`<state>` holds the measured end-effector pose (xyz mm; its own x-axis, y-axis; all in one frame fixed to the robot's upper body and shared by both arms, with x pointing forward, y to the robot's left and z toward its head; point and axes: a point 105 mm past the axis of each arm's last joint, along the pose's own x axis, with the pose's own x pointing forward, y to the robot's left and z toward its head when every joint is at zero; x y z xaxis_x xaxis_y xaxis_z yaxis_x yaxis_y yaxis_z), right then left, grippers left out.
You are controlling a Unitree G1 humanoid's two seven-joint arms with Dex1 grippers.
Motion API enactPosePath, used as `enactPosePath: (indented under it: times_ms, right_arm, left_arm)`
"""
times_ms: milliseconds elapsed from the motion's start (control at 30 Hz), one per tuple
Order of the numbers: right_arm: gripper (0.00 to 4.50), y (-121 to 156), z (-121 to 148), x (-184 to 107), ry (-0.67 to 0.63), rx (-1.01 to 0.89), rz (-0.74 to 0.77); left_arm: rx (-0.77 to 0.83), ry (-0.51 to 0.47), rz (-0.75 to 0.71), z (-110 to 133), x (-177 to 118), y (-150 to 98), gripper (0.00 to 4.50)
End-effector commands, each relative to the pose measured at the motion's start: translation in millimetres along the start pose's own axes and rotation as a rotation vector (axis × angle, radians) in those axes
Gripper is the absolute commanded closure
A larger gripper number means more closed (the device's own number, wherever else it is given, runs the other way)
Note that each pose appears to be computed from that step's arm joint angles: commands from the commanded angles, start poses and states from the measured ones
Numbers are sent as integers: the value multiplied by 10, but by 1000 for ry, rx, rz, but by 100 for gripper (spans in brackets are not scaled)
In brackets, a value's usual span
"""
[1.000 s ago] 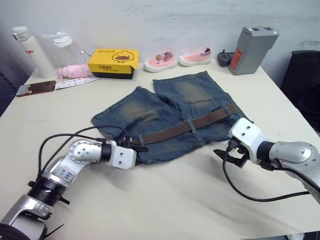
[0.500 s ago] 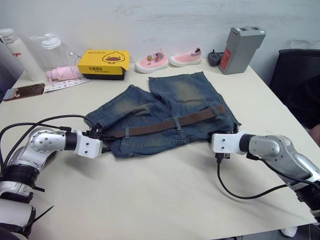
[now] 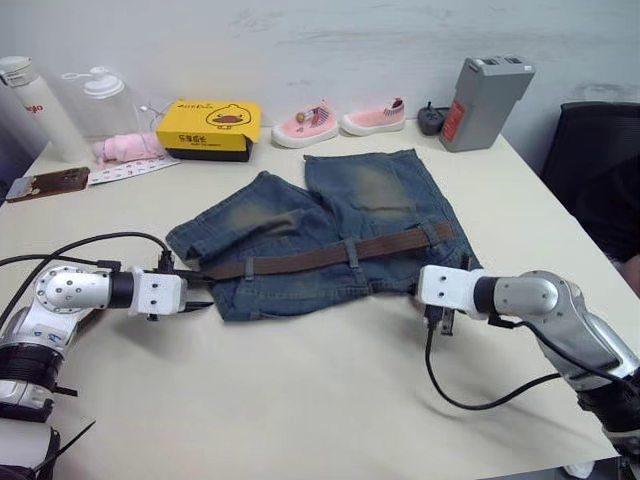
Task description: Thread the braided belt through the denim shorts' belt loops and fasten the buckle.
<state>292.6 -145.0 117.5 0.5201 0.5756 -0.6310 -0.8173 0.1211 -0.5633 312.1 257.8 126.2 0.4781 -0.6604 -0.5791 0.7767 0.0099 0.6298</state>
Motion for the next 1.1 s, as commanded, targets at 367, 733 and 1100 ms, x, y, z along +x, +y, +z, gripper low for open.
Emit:
enactPosePath:
  times_ms: [367, 733, 1100]
  right_arm:
    - [443, 352, 167, 123, -20, 36, 79]
    - [5, -295, 398, -509, -258, 402, -14]
    - [5, -919, -36, -408, -155, 897, -107]
  left_arm:
    - [-287, -3, 87, 172, -475, -154, 242]
    - [-623, -205, 168, 377, -501, 102, 0]
    - [-699, -291, 112, 507, -271, 68, 0]
